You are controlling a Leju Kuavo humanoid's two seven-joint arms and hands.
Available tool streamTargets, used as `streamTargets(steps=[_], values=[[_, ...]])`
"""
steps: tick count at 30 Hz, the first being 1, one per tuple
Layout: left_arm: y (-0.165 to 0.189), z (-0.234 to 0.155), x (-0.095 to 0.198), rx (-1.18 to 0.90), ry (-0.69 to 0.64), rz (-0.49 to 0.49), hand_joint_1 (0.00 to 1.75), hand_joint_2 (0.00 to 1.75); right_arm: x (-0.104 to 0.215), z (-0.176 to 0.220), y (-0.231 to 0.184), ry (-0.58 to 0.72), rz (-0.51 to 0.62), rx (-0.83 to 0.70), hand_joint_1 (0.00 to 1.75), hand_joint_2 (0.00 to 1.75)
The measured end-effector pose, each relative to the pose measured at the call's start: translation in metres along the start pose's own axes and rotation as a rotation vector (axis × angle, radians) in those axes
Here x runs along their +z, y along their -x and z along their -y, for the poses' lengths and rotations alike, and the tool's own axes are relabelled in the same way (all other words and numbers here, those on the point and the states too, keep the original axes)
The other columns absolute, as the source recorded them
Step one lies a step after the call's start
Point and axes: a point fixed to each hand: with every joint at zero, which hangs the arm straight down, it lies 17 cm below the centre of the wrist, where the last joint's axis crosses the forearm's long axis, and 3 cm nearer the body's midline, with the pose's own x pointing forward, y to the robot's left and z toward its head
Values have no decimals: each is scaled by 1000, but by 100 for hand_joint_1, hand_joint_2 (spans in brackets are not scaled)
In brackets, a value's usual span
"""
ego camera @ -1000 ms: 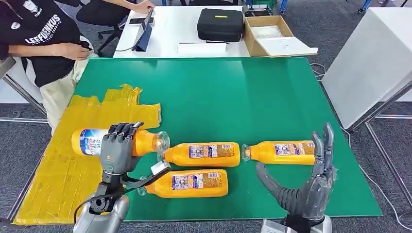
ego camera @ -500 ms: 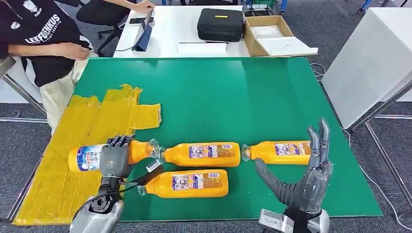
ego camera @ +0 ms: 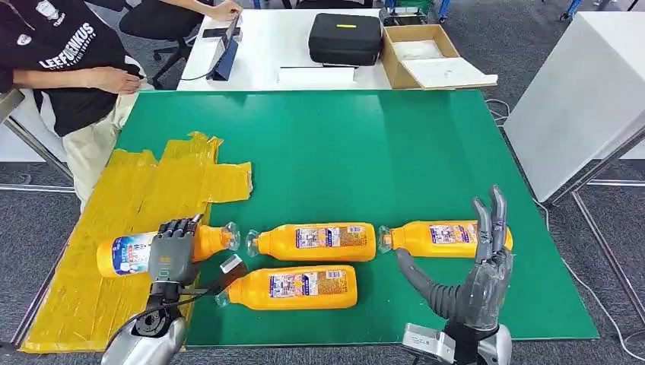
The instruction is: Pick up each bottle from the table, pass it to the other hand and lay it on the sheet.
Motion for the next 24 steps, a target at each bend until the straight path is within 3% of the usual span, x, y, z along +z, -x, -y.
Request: streamTargets(steps=[24], values=[[18,4,-2,5,12,-60,0,175,-8,-4,7,-15,-10,63,0,175]])
